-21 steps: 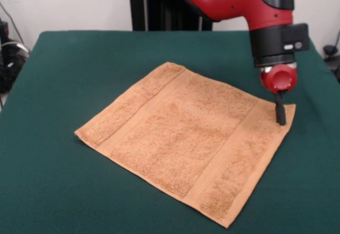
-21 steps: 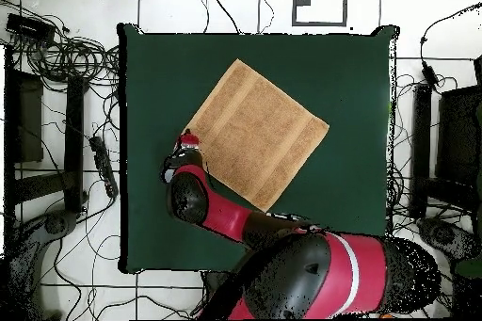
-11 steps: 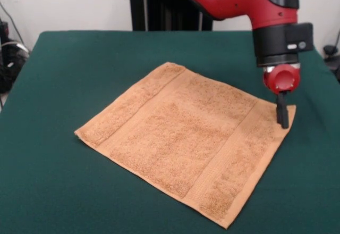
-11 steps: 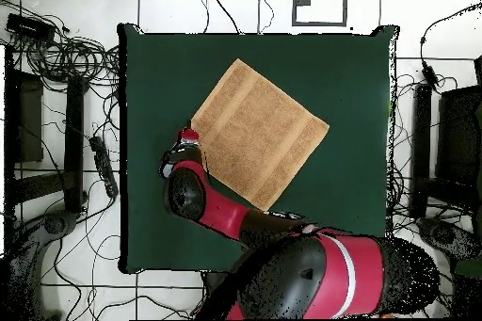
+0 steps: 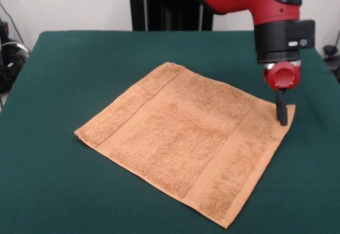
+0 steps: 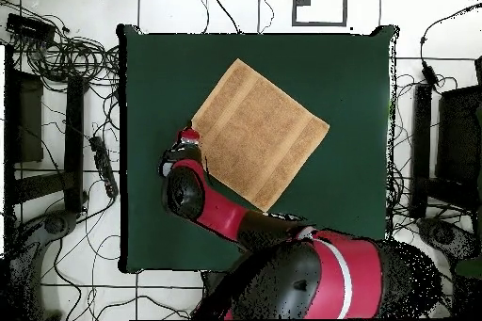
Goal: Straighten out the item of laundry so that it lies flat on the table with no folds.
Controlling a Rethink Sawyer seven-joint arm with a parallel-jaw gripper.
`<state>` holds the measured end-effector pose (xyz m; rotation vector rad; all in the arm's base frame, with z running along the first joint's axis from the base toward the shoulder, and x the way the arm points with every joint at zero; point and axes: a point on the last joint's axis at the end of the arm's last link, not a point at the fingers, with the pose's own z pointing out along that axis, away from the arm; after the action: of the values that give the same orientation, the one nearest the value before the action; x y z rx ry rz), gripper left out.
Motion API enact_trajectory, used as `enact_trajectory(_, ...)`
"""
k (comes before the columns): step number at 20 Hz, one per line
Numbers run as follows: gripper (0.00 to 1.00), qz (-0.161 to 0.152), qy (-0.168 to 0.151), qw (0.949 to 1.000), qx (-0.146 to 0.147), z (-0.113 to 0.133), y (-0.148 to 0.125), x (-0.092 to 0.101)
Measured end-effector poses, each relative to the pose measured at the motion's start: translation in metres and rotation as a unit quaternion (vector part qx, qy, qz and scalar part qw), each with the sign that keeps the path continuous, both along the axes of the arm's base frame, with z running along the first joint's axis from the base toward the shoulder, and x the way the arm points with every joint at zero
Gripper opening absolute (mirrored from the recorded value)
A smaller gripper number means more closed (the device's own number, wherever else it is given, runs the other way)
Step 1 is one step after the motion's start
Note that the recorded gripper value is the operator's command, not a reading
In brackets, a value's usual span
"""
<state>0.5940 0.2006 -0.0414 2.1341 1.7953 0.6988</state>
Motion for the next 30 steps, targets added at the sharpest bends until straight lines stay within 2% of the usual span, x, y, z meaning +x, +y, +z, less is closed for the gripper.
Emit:
enact_trajectory(7,1.0,-0.017,0.072,0.9973,-0.006,0.046,0.0,-0.007)
enact_trajectory(12,1.0,-0.077,0.139,0.9872,-0.013,0.096,0.006,-0.019)
enact_trajectory(15,1.0,-0.079,0.151,0.9852,-0.018,0.122,0.017,-0.033)
enact_trajectory(17,1.0,-0.023,0.157,0.9867,-0.037,0.151,0.037,-0.054)
enact_trajectory(19,1.0,0.013,0.161,0.9857,-0.048,0.164,0.045,-0.064)
enact_trajectory(20,1.0,0.053,0.166,0.9828,-0.062,0.18,0.052,-0.072)
enact_trajectory(24,1.0,0.112,0.166,0.9749,-0.096,0.21,0.049,-0.08)
enact_trajectory(26,1.0,0.126,0.155,0.9726,-0.119,0.227,0.036,-0.076)
enact_trajectory(30,1.0,0.133,0.121,0.9693,-0.168,0.262,-0.002,-0.061)
